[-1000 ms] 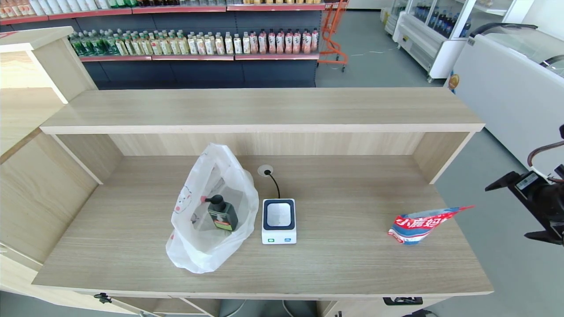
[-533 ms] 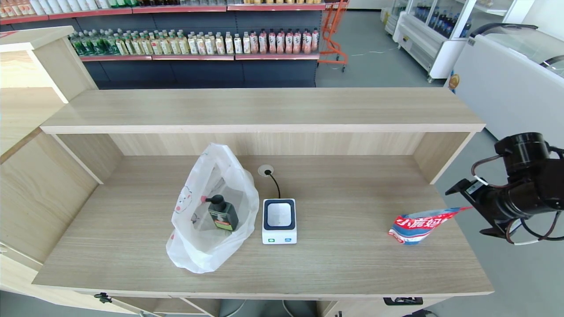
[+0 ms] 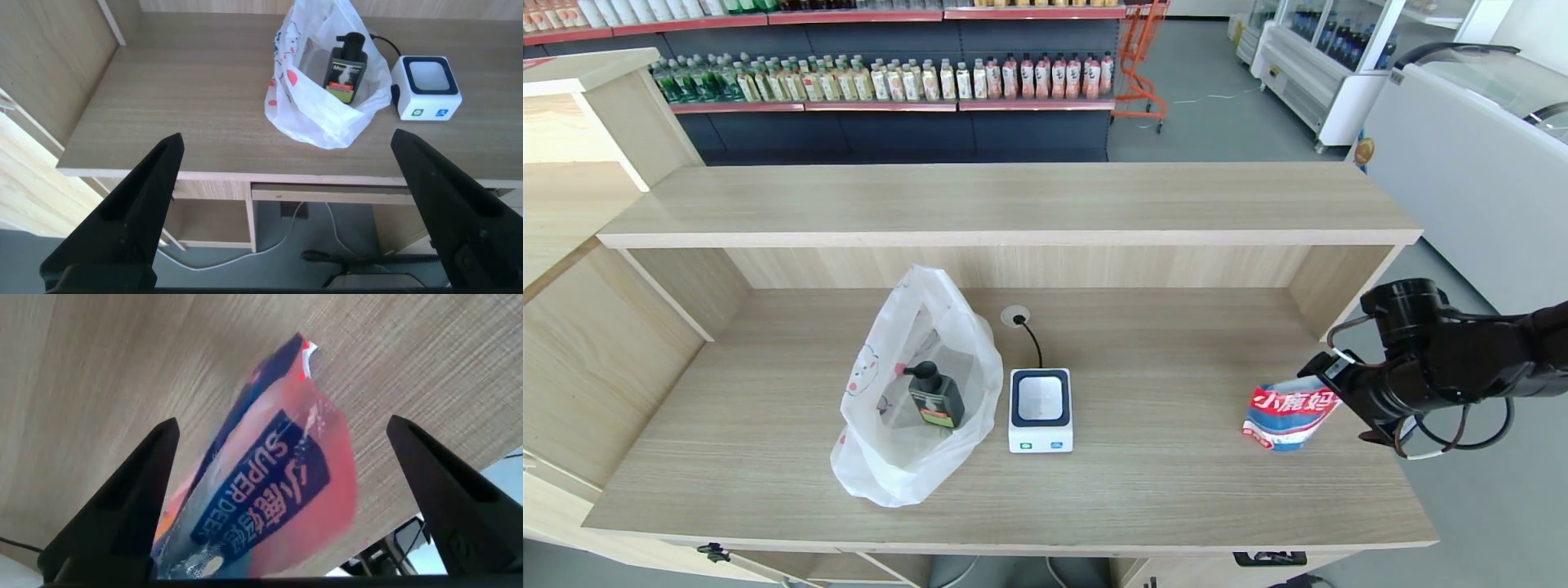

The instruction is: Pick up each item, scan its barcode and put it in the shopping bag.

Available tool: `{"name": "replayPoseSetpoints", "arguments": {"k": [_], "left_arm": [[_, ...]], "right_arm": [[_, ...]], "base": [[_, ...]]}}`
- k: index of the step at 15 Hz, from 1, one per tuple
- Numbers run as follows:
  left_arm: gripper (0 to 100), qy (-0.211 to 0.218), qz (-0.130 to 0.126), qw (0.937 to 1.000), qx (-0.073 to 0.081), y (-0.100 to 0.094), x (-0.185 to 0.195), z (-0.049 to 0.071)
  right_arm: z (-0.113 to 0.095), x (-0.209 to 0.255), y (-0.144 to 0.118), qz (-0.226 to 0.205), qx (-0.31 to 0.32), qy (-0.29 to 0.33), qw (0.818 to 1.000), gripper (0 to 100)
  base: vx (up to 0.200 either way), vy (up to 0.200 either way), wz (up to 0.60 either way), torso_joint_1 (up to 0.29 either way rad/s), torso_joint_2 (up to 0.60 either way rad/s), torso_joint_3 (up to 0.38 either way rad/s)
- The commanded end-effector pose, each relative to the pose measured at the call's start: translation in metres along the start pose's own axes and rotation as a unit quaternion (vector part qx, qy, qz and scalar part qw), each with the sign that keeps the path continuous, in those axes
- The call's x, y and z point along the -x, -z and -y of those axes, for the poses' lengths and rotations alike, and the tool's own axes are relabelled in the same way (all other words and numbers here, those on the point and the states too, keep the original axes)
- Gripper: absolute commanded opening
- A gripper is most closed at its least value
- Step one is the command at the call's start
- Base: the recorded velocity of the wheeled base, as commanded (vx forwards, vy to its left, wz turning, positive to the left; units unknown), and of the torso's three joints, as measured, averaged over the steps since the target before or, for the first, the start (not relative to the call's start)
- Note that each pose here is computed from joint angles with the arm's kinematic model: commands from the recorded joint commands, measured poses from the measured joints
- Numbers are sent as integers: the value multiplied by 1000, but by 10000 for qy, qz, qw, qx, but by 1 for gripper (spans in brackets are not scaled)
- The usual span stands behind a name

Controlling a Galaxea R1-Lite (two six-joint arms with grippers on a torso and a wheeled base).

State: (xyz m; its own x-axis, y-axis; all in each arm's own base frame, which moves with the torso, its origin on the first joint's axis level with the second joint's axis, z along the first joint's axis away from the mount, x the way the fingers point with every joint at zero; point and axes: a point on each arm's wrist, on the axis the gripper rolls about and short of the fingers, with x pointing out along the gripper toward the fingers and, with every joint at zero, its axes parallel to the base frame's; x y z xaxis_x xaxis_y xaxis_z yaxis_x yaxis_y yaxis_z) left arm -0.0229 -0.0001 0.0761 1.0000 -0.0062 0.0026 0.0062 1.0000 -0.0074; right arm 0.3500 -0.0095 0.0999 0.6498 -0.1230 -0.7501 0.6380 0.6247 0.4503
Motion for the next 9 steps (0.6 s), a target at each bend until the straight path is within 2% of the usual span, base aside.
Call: {"name": "replayPoseSetpoints", "arguments": {"k": [1,3,9], "left_arm": [[100,0,3,10000,1,0,0,0],[100,0,3,10000,1,0,0,0],[100,0,3,10000,1,0,0,0]], "right_arm": [[1,-22,6,-69,108,84,9999,0],[-4,-27,6,109,212,-19,9997,0],[-2,-29,22,94,1302,222,9912,0]], "base": [[0,0,0,0,0,0],[0,0,0,0,0,0],[0,0,0,0,0,0]]}}
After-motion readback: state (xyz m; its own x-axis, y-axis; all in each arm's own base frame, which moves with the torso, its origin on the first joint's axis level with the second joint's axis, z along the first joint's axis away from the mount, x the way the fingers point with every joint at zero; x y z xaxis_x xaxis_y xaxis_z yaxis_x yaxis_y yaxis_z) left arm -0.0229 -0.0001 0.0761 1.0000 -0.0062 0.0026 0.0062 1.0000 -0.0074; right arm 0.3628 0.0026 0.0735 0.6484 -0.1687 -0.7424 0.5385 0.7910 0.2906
